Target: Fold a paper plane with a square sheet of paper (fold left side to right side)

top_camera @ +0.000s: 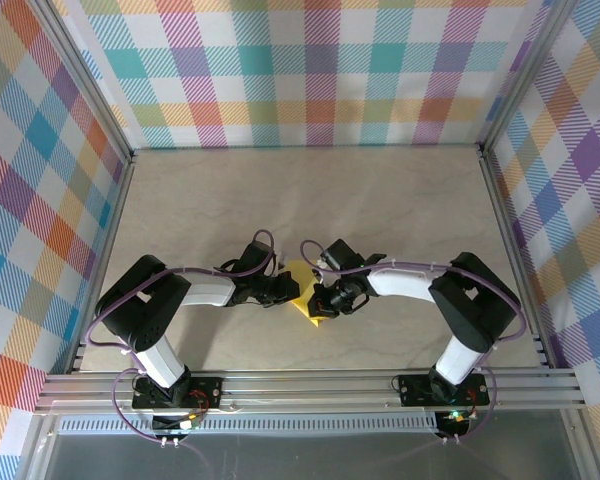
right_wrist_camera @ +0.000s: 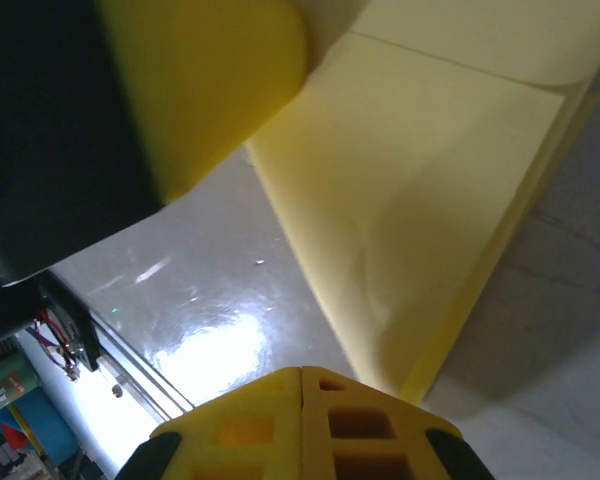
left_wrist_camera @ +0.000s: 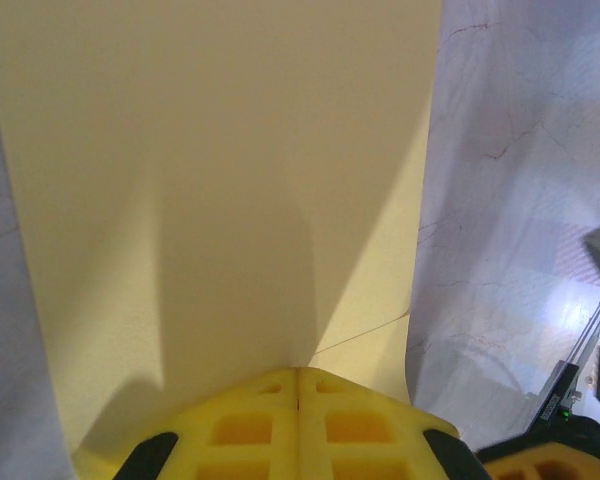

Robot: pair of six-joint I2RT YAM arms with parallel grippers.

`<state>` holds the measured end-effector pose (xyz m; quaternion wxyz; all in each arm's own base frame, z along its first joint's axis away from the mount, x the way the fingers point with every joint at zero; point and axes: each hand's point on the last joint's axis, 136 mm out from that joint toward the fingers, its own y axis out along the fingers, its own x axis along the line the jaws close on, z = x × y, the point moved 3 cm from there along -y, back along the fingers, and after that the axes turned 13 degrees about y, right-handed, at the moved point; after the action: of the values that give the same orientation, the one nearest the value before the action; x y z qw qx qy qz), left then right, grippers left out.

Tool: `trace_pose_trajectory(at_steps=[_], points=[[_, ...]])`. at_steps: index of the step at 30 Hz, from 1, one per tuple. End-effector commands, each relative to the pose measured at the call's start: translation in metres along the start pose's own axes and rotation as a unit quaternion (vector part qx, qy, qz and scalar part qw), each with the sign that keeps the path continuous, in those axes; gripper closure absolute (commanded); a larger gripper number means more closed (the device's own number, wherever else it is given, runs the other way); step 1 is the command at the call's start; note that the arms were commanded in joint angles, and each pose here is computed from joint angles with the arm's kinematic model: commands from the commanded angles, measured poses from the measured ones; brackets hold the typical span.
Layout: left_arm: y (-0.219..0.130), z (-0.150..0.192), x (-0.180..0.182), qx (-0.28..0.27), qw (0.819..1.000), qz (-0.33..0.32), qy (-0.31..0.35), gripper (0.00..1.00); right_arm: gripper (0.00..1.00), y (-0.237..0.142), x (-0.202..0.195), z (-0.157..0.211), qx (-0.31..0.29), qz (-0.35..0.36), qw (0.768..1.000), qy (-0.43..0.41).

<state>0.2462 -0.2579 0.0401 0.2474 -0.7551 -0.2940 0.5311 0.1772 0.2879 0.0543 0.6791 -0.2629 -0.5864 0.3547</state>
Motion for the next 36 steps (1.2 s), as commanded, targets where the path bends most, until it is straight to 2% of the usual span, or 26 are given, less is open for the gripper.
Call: trace_pose_trajectory(at_steps=[1,11,19,27,36], points=[[0.004,0.008,0.011,0.018,0.999,-0.030,-0.005,0.93,1.00,0.004,-0.001,-0.004,0.004,0.005,1.000,0.000],[-0.003,-0.008,-0.007,-0.004,1.000,-0.008,0.002,0.90,1.00,0.015,-0.037,0.008,0.014,0.084,0.996,0.025],[-0.031,-0.027,-0.034,-0.067,0.997,0.025,0.036,0.87,1.00,0.019,-0.070,0.019,0.012,0.147,0.988,0.053],[-0.047,-0.006,-0.031,-0.131,0.989,0.056,0.046,0.86,1.00,0.017,-0.081,0.019,-0.001,0.183,0.982,0.056],[-0.030,0.017,-0.039,-0.126,0.988,0.071,0.058,0.85,1.00,0.016,-0.086,0.021,-0.005,0.207,0.977,0.059]])
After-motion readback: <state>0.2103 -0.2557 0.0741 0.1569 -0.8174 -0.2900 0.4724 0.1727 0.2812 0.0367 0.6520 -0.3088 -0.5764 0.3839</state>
